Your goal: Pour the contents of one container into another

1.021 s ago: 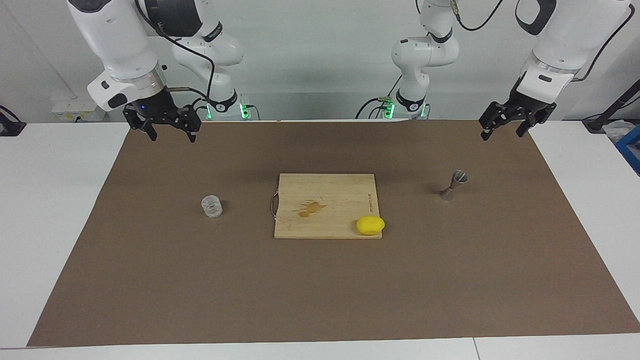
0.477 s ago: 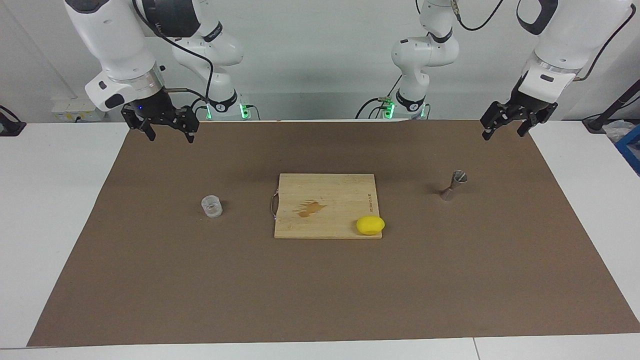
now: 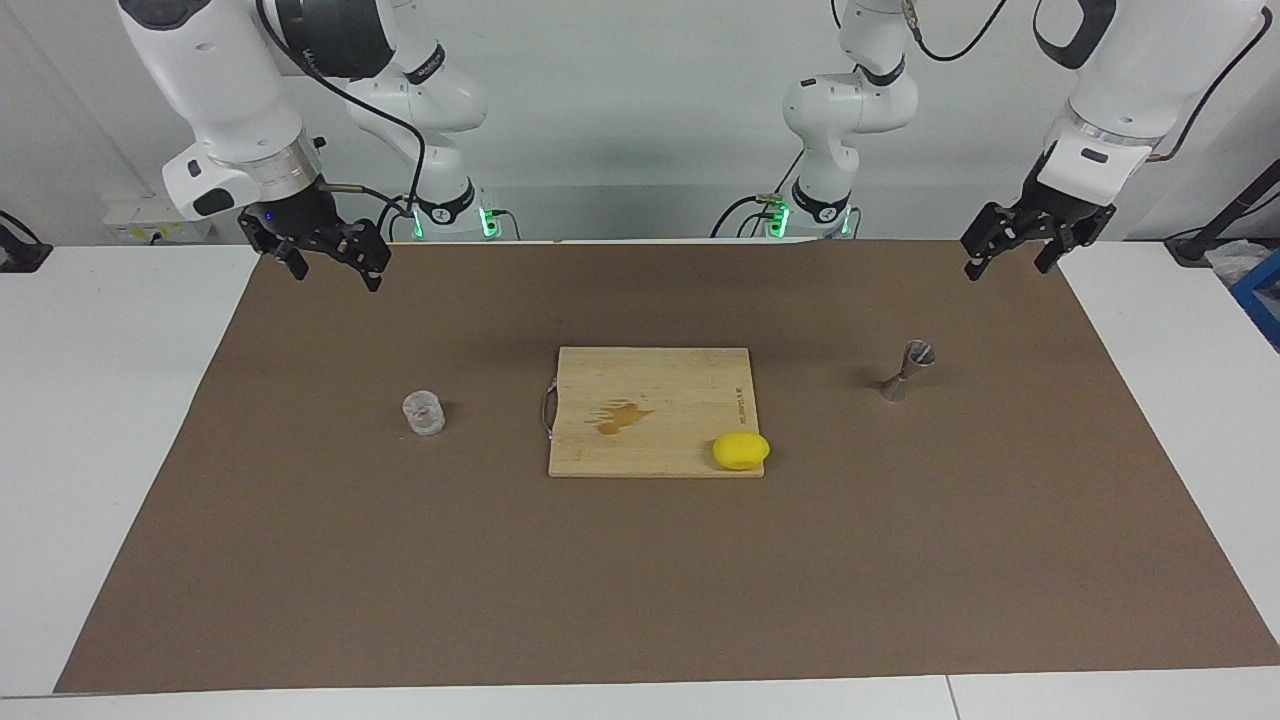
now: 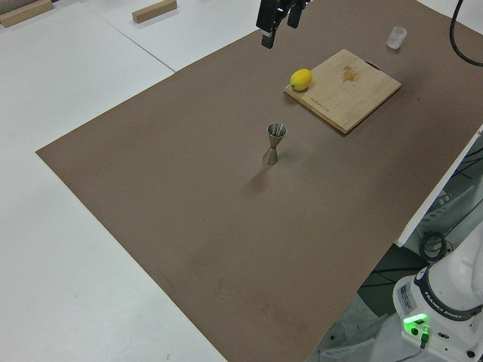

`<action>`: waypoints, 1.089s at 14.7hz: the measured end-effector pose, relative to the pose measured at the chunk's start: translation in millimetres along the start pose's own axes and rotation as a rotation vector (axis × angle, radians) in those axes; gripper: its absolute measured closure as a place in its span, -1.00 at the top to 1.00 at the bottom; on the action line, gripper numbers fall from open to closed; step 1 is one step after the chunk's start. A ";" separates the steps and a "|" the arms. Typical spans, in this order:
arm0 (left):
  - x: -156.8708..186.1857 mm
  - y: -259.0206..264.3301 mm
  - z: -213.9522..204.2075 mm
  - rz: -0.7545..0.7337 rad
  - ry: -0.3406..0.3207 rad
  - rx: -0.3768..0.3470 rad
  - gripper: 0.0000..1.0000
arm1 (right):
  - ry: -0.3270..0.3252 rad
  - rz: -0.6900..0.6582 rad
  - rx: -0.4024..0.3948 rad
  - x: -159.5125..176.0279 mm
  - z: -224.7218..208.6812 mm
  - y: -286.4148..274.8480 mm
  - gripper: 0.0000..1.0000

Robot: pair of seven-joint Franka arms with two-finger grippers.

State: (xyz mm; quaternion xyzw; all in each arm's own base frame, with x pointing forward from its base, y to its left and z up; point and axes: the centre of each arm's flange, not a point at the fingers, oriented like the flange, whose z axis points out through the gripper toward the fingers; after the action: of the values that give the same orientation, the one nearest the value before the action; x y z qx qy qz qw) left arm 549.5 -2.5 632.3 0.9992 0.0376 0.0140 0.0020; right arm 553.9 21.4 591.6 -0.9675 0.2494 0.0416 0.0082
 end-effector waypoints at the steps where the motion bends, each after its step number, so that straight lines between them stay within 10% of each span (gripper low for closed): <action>1: 0.4 -6.1 0.1 -0.011 0.000 0.000 1.00 | -0.019 0.057 0.010 4.6 6.0 2.2 1.00; 10: -6.5 -7.1 25.3 -0.013 -0.001 0.002 1.00 | -0.290 0.746 0.186 62.1 95.7 26.7 1.00; 16: -13.5 -4.9 23.9 -0.008 -0.001 0.003 1.00 | -0.453 0.977 0.330 80.6 182.6 47.9 1.00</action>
State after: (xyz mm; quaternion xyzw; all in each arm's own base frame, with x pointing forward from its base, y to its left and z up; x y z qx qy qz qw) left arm 536.3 1.3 608.0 0.9990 0.0417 0.0136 0.0003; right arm 587.1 -52.7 403.2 -0.6923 0.6636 0.2078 0.1928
